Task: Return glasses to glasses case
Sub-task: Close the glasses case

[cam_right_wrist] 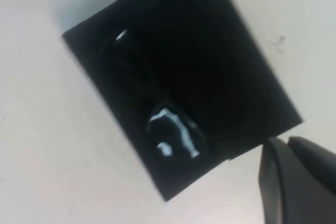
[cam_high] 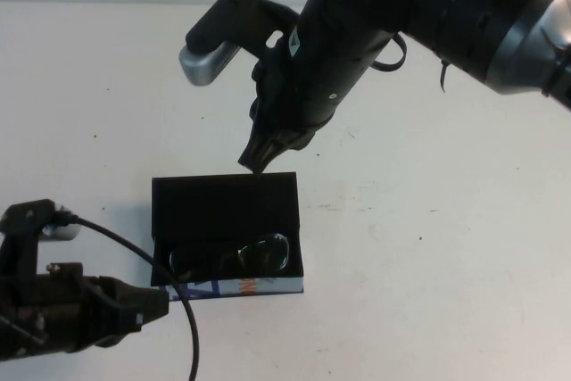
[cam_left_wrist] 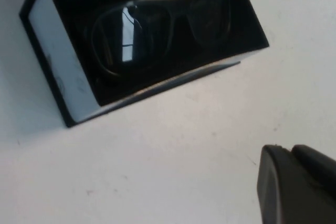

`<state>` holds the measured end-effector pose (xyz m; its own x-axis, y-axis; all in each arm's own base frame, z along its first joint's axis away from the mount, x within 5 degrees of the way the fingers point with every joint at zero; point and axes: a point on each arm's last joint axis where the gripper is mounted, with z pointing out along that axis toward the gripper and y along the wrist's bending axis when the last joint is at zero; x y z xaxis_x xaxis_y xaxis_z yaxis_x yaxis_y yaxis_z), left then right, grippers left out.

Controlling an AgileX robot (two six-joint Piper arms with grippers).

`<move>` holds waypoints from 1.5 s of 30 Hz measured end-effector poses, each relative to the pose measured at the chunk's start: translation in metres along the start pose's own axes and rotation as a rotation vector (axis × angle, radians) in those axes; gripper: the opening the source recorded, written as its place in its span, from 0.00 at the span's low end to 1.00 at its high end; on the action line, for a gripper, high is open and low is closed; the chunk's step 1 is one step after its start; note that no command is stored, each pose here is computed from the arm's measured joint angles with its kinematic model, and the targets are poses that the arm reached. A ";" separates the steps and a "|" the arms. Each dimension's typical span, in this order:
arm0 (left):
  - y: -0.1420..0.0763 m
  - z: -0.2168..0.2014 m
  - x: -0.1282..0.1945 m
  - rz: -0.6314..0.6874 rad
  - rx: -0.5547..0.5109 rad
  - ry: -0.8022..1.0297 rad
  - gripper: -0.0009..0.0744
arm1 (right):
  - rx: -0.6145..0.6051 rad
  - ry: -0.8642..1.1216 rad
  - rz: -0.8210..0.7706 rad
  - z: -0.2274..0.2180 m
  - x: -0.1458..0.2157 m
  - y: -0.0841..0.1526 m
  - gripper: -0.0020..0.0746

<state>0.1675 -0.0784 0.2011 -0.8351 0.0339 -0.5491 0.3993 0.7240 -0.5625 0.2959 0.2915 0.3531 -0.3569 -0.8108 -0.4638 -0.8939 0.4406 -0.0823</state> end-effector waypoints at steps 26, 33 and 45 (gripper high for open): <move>0.048 0.080 0.002 0.102 -0.034 0.101 0.01 | -0.031 -0.099 0.182 0.102 -0.027 -0.058 0.01; 0.049 0.082 -0.001 0.114 -0.034 0.099 0.01 | -0.022 -0.104 0.194 0.127 -0.025 -0.064 0.01; 0.049 0.083 -0.001 0.107 -0.027 0.098 0.01 | -0.064 -0.002 0.171 0.161 -0.011 -0.062 0.01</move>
<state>0.2192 -0.1000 0.1223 -0.8220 0.1781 -0.5410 0.4786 0.7309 -0.4865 0.3991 0.3354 0.2214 -0.5048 -0.7255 -0.4677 -0.8357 0.5464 0.0544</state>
